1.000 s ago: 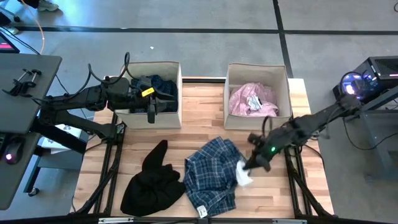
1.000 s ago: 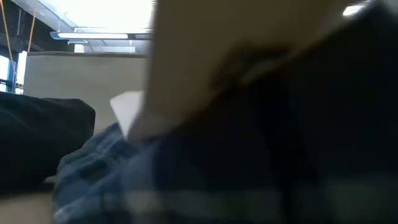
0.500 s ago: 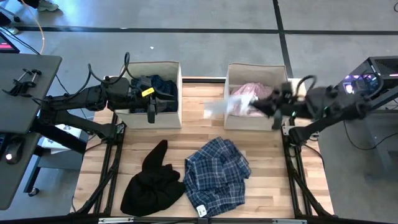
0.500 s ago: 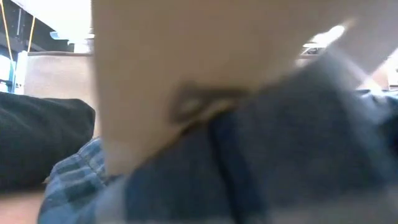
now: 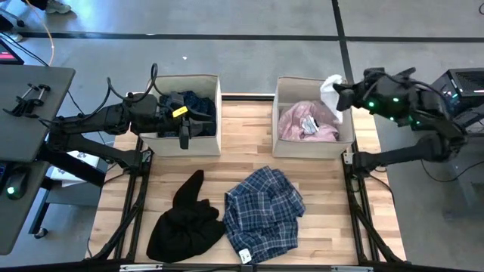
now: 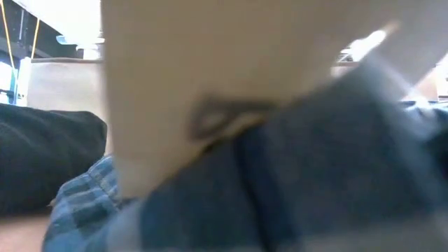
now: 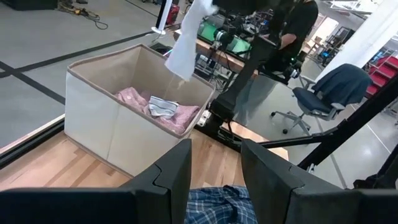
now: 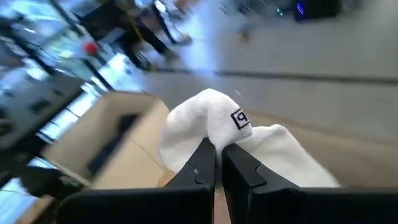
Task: Sort clothes
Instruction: Put the white sock into the right laundry bin
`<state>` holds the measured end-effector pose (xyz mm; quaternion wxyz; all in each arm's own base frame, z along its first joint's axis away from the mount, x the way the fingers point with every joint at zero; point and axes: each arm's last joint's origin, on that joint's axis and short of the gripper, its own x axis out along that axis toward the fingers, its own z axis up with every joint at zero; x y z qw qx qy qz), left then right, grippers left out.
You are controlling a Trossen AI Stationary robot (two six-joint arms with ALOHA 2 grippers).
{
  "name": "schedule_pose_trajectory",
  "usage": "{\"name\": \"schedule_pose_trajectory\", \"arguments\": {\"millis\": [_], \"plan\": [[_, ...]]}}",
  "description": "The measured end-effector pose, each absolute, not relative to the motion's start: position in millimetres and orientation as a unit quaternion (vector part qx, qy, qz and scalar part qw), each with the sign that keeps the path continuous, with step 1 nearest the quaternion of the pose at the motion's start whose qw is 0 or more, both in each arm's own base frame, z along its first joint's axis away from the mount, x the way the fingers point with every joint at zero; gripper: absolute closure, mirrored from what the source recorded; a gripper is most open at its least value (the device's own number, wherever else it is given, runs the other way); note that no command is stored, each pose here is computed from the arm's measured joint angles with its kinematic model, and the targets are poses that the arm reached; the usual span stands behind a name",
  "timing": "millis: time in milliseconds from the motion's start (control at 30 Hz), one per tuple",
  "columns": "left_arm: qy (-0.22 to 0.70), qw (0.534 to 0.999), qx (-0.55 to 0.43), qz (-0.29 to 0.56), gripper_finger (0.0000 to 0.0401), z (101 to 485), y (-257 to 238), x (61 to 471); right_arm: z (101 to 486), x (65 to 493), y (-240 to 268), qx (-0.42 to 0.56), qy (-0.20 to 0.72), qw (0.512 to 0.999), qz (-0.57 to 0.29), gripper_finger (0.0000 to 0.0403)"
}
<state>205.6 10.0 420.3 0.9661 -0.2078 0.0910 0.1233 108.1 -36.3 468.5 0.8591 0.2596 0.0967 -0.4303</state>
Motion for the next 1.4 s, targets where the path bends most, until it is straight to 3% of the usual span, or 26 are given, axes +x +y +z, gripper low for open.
{"name": "schedule_pose_trajectory", "arguments": {"millis": [367,767,933,1133,1267,1400], "plan": [[0.091,0.966,-0.208,0.123,0.0275,420.3,10.0,205.6,403.1,133.3,-73.8,0.296,0.242,0.808,-0.448,0.0402],[0.091,0.966,-0.208,0.123,0.0275,420.4,10.0,205.5,294.0,168.5,-132.8,0.319,0.373,0.727,-0.48,0.0382],[0.091,0.966,-0.208,0.123,0.0275,420.4,10.0,205.6,249.9,178.1,-145.2,0.339,0.435,0.69,-0.469,0.0351],[0.089,0.966,-0.207,0.13,0.0275,420.4,10.4,205.4,207.7,185.2,-149.0,0.374,0.496,0.637,-0.457,0.0279],[0.089,0.966,-0.207,0.131,0.0275,420.4,10.5,205.4,202.7,187.7,-150.5,0.382,0.512,0.62,-0.455,0.024],[0.089,0.966,-0.207,0.131,0.0275,420.3,10.4,205.5,224.0,190.8,-151.8,0.38,0.487,0.644,-0.451,0.023]]}}
